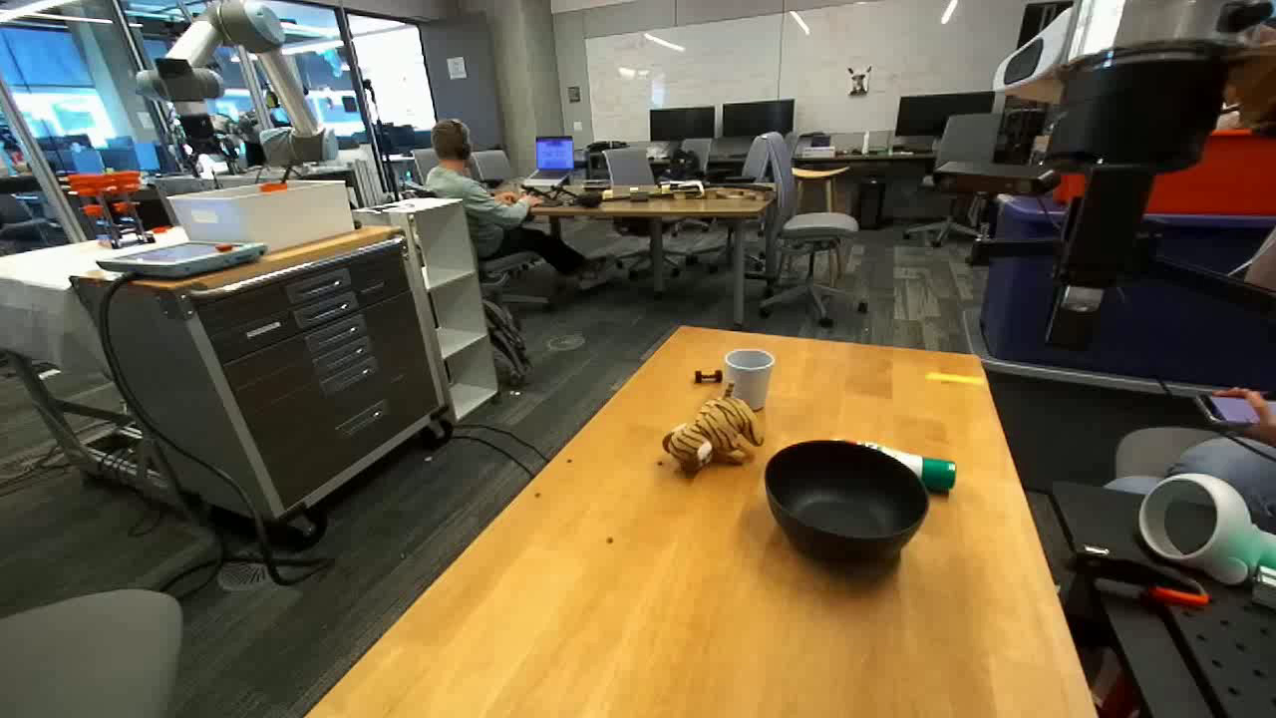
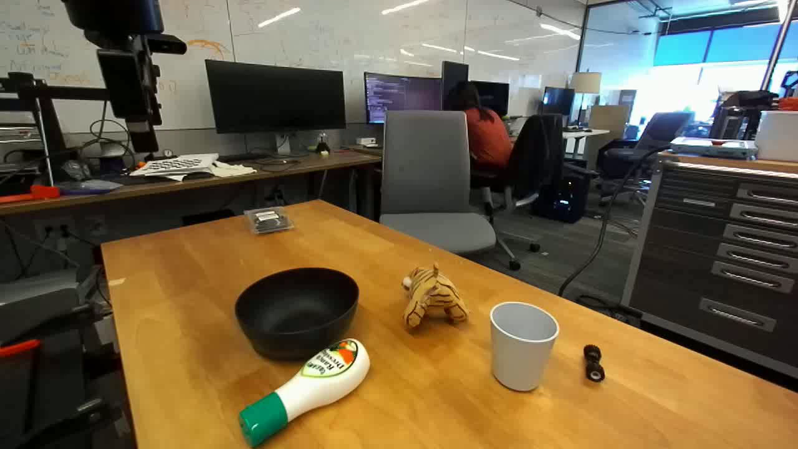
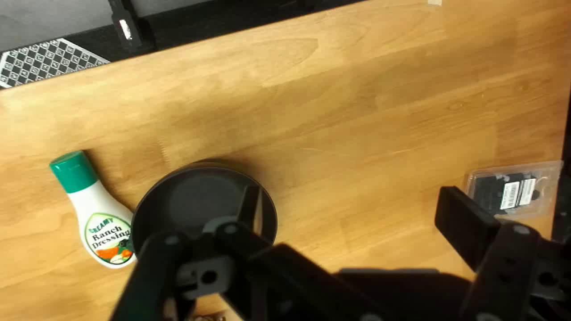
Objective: Put the tiger plushie in the bowl
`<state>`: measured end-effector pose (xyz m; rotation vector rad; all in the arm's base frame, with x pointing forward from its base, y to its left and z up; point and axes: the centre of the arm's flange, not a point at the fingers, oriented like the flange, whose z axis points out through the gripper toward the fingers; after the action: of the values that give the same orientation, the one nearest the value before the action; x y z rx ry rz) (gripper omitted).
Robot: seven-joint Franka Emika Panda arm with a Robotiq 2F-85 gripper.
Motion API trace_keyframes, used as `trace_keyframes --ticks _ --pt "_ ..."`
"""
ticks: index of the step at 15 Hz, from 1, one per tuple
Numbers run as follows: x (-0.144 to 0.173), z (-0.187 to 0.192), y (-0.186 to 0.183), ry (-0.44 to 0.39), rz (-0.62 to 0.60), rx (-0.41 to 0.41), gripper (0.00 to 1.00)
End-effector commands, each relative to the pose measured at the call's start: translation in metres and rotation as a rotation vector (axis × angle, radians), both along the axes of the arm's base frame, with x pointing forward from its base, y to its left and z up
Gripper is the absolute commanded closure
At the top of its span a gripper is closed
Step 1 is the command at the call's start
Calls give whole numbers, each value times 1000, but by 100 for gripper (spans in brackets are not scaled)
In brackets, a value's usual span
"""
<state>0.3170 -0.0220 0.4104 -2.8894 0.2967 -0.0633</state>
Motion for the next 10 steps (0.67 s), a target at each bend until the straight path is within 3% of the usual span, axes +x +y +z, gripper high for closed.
trace_keyframes --ticks 1,10 --pt "0 -1 0 3 0 0 0" --pt "0 -4 0 12 0 0 0"
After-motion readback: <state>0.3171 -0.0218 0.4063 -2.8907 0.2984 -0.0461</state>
